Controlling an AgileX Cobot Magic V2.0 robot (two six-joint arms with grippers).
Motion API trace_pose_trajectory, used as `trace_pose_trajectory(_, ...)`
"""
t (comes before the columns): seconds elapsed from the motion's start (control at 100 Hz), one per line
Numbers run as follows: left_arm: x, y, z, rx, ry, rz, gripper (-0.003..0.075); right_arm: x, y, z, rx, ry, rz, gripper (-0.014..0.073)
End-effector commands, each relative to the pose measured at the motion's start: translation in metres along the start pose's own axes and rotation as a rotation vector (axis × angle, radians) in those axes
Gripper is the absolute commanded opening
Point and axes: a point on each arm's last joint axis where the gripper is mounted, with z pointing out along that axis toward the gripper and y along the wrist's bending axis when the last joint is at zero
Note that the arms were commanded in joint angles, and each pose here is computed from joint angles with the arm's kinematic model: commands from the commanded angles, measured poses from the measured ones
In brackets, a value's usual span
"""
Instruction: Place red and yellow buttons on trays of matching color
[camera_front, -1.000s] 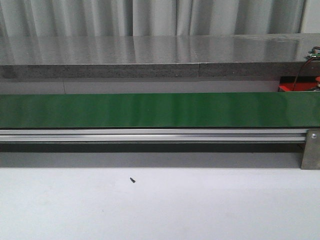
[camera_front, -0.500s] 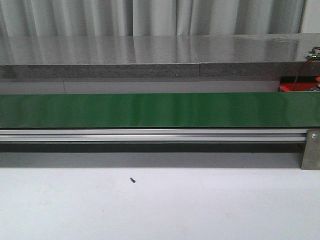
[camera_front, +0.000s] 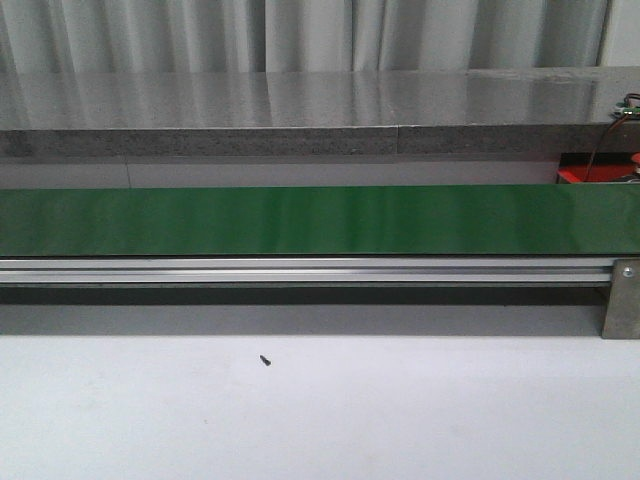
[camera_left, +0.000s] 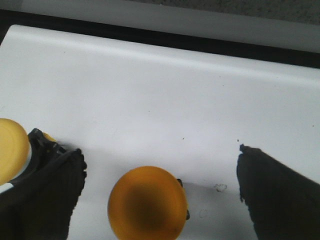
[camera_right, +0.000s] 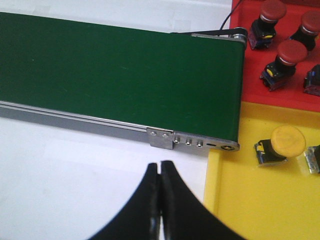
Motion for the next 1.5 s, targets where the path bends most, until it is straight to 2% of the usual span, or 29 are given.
trace_pose_trajectory(0.0, -0.032, -0.001, -0.029, -0.025, -0.142, 0.006, 0.0578, -0.011, 0.0, -0.007, 0.012, -0.082, -0.008, -0.0068)
trace_pose_trajectory(0.78, -0.023, -0.001, -0.017, -0.019, -0.104, 0.006, 0.0568, -0.011, 0.0, -0.007, 0.012, -0.082, -0.008, -0.0068)
trace_pose_trajectory(0.9, -0.023, -0.001, -0.017, -0.019, -0.104, 0.007, 0.0504, -0.011, 0.0, -0.007, 0.012, -0.082, -0.008, -0.0068)
trace_pose_trajectory(1.3, -0.023, 0.0, -0.017, -0.029, -0.098, 0.029, 0.0199, -0.011, 0.0, -0.007, 0.012, -0.082, -0.008, -0.0068)
trace_pose_trajectory(1.37, -0.023, 0.002, -0.019, -0.029, -0.093, 0.027, 0.0165, -0.011, 0.0, -0.007, 0.012, -0.082, -0.008, -0.0068)
trace_pose_trajectory(1.49, -0.027, 0.002, -0.029, -0.026, -0.094, 0.028, 0.0155, -0.011, 0.0, -0.007, 0.012, -0.082, -0.008, -0.0068)
